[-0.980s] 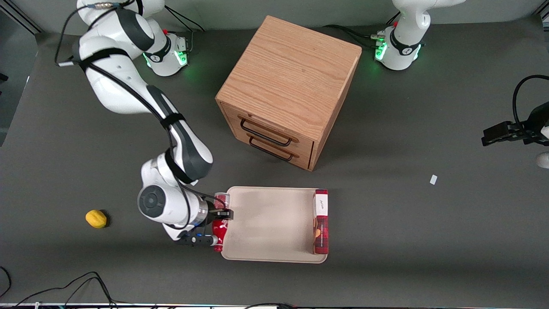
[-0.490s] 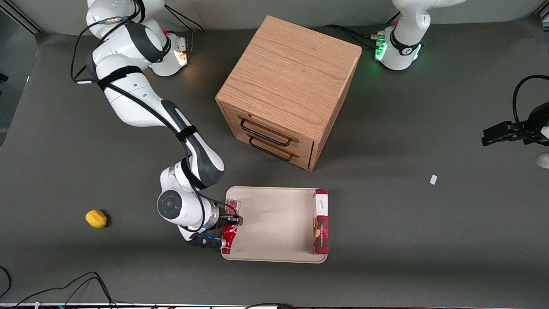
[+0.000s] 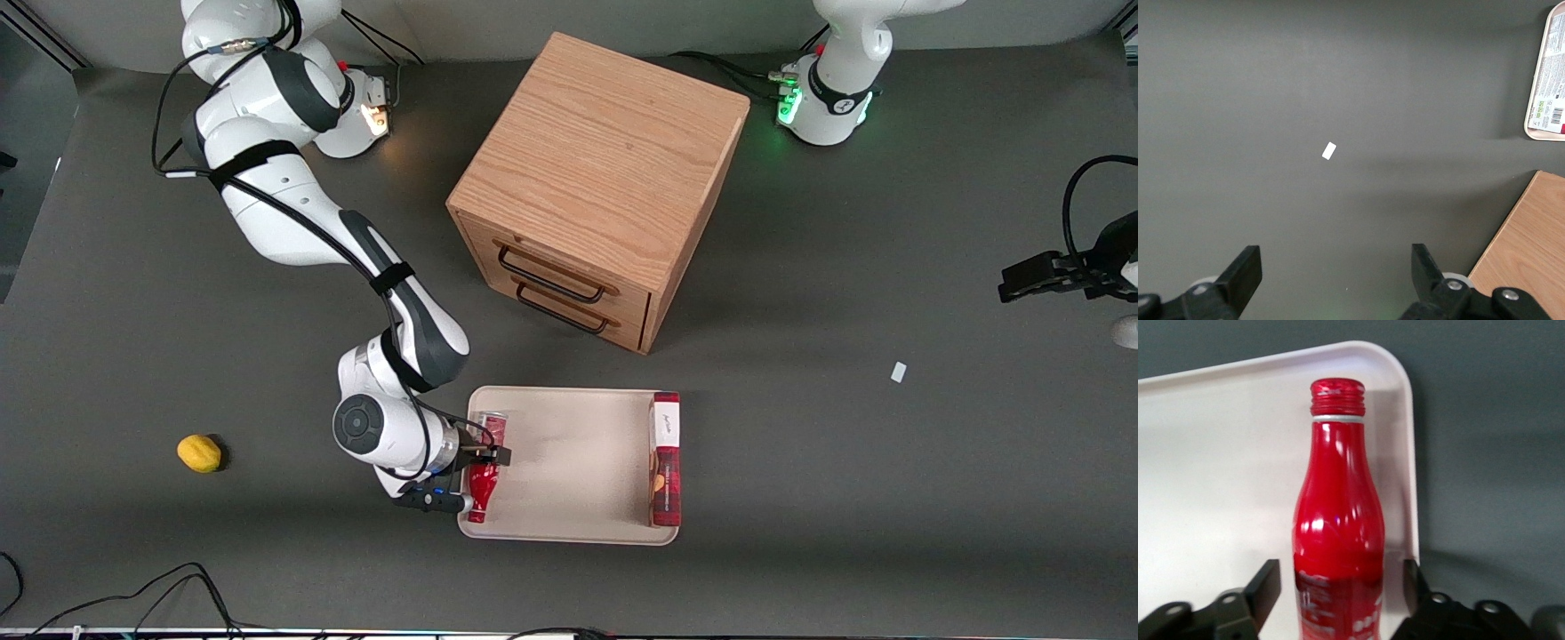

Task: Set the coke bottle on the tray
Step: 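Lower the bottle onto the tray and open the right gripper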

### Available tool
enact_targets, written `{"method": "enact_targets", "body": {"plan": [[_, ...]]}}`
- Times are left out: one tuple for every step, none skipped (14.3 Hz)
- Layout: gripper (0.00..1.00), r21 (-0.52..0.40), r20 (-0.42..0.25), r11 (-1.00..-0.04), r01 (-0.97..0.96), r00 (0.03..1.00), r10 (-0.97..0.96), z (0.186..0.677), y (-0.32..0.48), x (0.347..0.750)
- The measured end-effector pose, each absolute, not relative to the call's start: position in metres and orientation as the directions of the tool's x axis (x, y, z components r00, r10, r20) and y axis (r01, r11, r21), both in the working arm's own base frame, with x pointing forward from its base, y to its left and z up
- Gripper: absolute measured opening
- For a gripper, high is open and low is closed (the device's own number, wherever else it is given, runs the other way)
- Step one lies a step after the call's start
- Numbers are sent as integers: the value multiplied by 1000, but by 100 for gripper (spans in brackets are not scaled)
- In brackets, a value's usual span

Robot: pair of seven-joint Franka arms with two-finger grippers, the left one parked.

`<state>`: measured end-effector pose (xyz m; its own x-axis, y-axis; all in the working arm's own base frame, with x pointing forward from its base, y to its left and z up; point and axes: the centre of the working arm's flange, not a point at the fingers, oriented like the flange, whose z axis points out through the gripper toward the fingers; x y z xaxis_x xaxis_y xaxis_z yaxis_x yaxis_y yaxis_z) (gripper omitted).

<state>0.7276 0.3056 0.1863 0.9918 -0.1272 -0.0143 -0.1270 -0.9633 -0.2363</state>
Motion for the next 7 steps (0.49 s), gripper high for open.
{"method": "enact_targets", "body": {"plan": [[99, -235, -15, -964, -125, 992, -125, 185, 307, 726], [100, -234, -18, -964, -124, 992, -123, 183, 308, 725], [100, -234, -18, -964, -124, 992, -124, 179, 309, 725], [100, -234, -16, -964, -124, 992, -124, 178, 309, 725], [100, -234, -15, -964, -125, 992, -125, 178, 308, 725], [100, -235, -13, -964, -125, 992, -125, 179, 309, 725], [100, -239, -6, -963, -124, 992, -126, 181, 309, 727]]}}
